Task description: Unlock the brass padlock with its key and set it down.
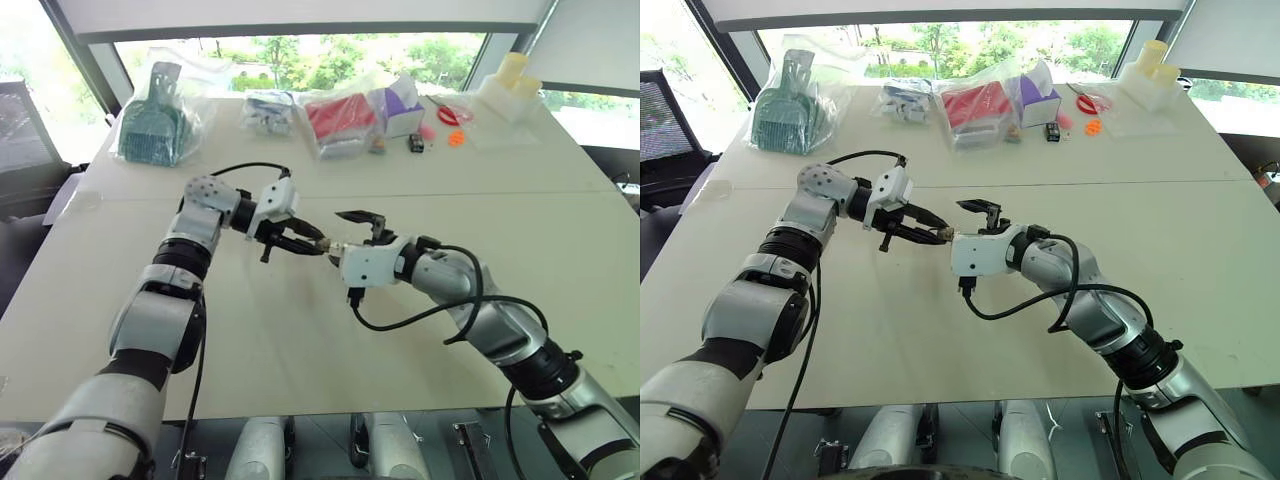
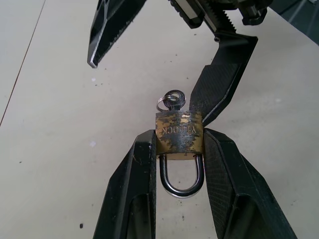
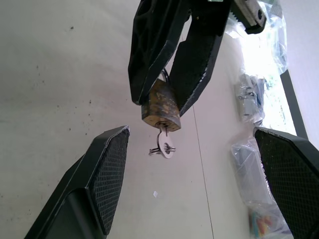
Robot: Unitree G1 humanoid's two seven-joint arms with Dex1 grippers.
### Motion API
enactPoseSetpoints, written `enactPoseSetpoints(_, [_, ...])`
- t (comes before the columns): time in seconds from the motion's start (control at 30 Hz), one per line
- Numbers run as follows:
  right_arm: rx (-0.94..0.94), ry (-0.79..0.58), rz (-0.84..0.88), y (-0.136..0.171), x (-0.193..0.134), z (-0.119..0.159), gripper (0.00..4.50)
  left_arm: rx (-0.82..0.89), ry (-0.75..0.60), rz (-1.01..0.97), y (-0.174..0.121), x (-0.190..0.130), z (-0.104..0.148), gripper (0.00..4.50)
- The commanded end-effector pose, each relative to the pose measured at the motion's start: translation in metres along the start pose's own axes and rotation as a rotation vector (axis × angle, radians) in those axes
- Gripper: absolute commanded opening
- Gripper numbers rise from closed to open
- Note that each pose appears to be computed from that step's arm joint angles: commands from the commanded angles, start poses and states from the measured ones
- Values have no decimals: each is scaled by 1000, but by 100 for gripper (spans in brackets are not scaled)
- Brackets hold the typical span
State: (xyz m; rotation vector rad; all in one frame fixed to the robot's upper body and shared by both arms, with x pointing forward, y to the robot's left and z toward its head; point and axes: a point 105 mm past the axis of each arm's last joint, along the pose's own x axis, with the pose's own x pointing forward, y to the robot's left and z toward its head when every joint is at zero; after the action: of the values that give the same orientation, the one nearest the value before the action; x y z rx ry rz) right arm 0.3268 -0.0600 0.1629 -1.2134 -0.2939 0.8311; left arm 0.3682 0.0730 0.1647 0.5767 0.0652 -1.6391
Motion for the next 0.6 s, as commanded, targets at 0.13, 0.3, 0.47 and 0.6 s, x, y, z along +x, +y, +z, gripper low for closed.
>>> enactPoseSetpoints(0.13, [-61,-14,-31,-12,-2,3,227,39,-9,9,2,-3,8,74])
enactPoseSetpoints(0.3, [-56,-26,-31,-14,-2,7,7,42,6,12,2,-3,4,74])
enactPoseSetpoints(0.47, [-47,-40,-13,-10,0,13,7,69,26,20,3,1,3,74])
enactPoseSetpoints(0.6, [-12,-35,11,-7,2,13,7,131,32,27,5,5,7,74])
